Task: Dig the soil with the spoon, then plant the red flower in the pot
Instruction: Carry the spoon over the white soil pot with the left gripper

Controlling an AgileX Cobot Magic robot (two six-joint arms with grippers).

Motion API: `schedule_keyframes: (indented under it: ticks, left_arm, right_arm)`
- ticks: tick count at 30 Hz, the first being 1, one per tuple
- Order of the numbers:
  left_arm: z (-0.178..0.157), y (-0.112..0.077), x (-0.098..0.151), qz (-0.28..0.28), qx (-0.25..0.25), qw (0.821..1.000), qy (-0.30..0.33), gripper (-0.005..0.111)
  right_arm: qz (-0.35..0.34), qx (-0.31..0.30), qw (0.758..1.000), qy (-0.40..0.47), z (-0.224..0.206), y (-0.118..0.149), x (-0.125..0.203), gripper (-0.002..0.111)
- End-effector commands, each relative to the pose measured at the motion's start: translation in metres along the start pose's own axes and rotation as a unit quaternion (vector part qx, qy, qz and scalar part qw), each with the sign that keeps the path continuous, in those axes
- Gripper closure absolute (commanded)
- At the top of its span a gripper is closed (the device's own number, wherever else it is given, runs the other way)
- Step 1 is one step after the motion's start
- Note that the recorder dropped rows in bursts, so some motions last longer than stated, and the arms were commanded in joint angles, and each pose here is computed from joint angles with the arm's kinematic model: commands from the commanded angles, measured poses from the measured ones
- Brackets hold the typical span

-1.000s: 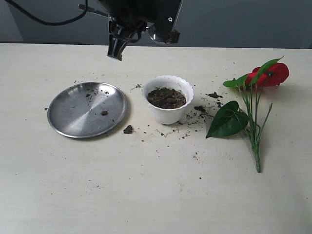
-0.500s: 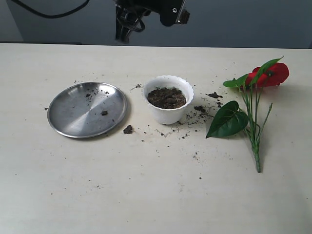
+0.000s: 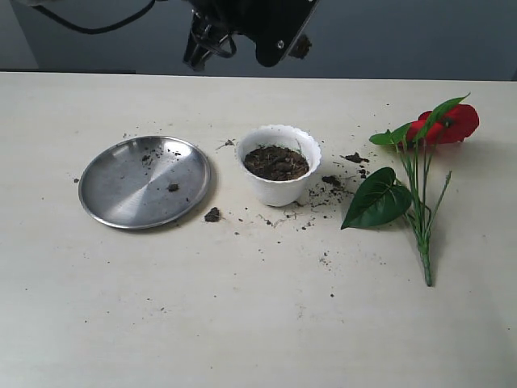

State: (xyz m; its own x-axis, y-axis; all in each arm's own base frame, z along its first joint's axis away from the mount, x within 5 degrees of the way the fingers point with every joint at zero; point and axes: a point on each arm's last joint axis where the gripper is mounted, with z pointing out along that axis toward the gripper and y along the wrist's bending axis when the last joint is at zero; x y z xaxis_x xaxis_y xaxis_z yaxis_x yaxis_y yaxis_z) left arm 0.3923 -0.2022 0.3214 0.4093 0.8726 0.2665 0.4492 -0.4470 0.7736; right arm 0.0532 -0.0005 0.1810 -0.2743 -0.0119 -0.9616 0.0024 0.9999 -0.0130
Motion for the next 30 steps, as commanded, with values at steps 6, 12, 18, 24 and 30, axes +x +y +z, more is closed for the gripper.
schedule_keyframes:
  ticks: [6, 12, 18, 24, 30]
  left_arm:
    - [0.024, -0.018, -0.009, 0.096, 0.055, 0.994, -0.003, 0.106]
    - [0.037, -0.028, -0.013, 0.215, 0.082, 0.973, -0.013, 0.106]
    - [0.047, -0.031, -0.023, 0.358, 0.085, 0.930, 0.014, 0.106]
    - [0.041, -0.029, -0.047, 0.393, 0.094, 0.913, 0.056, 0.106]
    - [0.040, -0.033, -0.052, 0.421, 0.079, 0.893, 0.139, 0.106]
  right_arm:
    - [-0.001, -0.001, 1.000, -0.003, 0.000, 0.000, 0.000, 0.108]
    - [-0.001, -0.001, 1.000, -0.003, 0.000, 0.000, 0.000, 0.108]
    - [-0.001, -0.001, 1.000, -0.003, 0.000, 0.000, 0.000, 0.108]
    - [-0.001, -0.001, 1.000, -0.003, 0.000, 0.000, 0.000, 0.108]
    - [-0.001, -0.001, 1.000, -0.003, 0.000, 0.000, 0.000, 0.108]
